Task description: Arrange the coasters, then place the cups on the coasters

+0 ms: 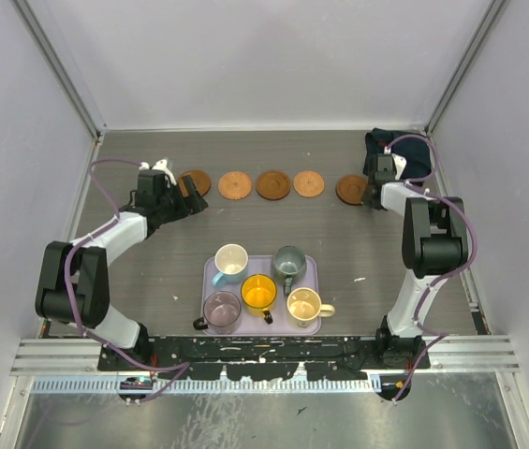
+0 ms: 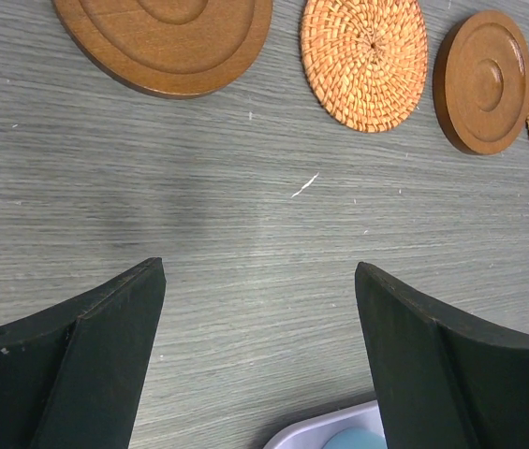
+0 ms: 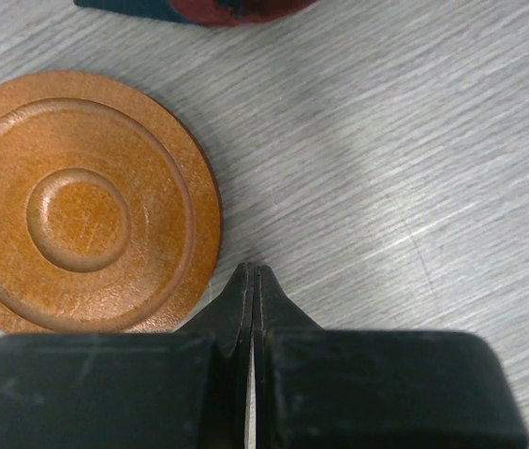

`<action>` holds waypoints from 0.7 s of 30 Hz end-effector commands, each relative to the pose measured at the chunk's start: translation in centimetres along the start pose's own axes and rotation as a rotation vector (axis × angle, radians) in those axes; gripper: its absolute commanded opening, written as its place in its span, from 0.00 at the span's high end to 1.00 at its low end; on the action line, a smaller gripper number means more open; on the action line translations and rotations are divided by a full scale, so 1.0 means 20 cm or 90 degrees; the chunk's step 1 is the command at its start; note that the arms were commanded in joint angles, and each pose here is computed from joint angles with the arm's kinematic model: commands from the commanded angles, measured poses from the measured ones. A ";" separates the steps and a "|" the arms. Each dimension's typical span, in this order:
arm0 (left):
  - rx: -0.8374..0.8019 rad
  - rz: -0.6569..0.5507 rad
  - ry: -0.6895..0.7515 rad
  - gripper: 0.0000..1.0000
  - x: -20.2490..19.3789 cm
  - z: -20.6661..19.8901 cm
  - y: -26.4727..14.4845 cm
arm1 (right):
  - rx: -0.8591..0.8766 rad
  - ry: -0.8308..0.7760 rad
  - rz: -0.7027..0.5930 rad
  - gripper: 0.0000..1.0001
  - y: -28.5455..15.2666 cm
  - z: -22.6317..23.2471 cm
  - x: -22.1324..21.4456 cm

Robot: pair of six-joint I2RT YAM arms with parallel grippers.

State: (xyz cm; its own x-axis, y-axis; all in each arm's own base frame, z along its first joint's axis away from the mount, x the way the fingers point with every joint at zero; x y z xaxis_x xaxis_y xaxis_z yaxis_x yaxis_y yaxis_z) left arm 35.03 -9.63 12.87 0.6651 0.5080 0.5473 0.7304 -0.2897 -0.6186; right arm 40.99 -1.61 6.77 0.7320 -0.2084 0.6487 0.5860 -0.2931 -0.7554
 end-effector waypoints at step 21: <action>0.005 -0.022 -0.003 0.16 0.04 0.02 0.02 | 0.083 0.013 0.009 0.99 0.06 0.11 0.02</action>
State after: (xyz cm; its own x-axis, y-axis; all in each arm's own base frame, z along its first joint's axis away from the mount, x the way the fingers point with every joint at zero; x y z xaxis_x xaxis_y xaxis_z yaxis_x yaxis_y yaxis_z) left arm 35.10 -9.39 12.45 0.6680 0.5110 0.5410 0.7249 -0.2822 -0.6284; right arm 42.65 -0.55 6.66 0.7122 -0.2182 0.6672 0.6363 -0.2010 -0.7448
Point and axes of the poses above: each gripper's point midway between its finger pads, its own y axis out along the fingers, its own z axis along the line the jaws close on, x = y × z, the point moved 6 cm from there along -y, back along the fingers, and after that the axes turned 10 degrees about -y, right-handed, at the moved point
